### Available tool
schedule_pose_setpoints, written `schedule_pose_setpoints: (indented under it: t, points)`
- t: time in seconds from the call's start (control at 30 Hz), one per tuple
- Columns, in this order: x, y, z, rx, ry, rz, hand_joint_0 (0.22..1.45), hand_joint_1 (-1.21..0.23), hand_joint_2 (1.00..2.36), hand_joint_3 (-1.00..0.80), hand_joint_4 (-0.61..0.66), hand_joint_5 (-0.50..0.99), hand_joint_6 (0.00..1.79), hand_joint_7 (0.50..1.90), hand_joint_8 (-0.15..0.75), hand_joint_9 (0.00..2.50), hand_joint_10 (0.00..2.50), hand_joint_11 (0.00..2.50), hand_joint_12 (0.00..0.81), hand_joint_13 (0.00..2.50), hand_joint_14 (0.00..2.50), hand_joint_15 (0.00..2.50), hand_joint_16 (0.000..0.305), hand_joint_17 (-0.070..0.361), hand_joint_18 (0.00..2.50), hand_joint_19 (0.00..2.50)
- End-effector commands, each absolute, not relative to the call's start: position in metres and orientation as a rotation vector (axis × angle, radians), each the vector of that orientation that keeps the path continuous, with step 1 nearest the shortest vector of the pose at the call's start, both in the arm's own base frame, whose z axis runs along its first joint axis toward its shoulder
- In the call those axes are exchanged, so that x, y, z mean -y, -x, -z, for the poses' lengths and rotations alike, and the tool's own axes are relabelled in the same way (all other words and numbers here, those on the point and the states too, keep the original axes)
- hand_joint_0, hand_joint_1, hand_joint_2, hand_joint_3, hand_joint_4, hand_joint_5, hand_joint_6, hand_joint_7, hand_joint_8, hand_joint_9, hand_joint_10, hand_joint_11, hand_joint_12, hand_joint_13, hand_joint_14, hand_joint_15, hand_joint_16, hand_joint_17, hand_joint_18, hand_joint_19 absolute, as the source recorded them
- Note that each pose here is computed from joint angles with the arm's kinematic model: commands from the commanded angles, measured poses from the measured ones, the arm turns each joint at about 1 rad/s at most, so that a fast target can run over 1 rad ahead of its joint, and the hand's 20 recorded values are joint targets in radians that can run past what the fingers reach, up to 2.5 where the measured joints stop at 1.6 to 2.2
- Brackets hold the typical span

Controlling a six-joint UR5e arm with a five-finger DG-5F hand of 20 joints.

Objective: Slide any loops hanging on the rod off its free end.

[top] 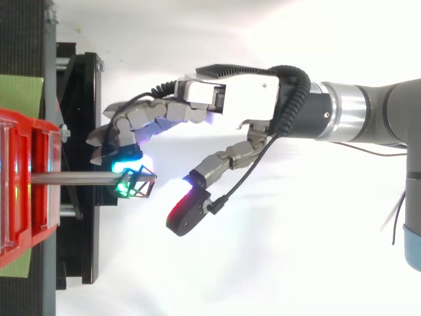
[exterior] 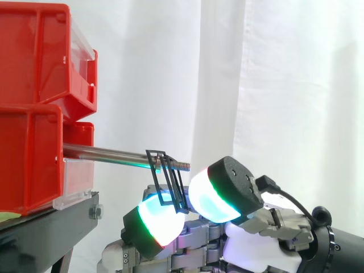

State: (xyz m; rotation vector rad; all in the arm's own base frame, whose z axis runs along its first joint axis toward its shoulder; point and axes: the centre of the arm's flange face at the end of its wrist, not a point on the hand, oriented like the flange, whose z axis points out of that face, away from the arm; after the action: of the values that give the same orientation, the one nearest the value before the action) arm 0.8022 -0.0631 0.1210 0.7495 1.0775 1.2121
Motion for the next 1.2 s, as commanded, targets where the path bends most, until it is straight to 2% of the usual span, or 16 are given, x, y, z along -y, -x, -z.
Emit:
schedule_pose_setpoints:
  t: [0.0,0.3,0.57,1.17]
  points:
    - [0.0618,-0.8021,-0.1207,-1.079,-0.749,-1.213,0.59,-0.69,1.01,-0.39,0.18,-0.14,0.55,1.41,0.249,0.63,0.0,0.04,0.237,0.49,0.0,0.0,0.023,0.052,0.28,0.0]
    - [0.0628,-0.8029,-0.122,-1.076,-0.747,-1.213,0.59,-0.69,1.02,-0.32,0.17,-0.15,0.62,1.36,0.25,0.63,0.0,0.04,0.238,0.49,0.0,0.0,0.023,0.052,0.28,0.0]
    - [0.064,-0.8033,-0.1239,-1.073,-0.746,-1.213,0.57,-0.65,1.02,-0.15,0.14,-0.18,0.72,1.31,0.262,0.62,0.0,0.05,0.245,0.48,0.0,0.0,0.024,0.054,0.27,0.0]
    - [0.065,-0.806,-0.1282,-1.068,-0.739,-1.208,0.58,-0.69,1.02,-0.15,0.14,-0.2,0.79,1.25,0.264,0.62,0.0,0.07,0.249,0.49,0.0,0.0,0.025,0.055,0.28,0.0]
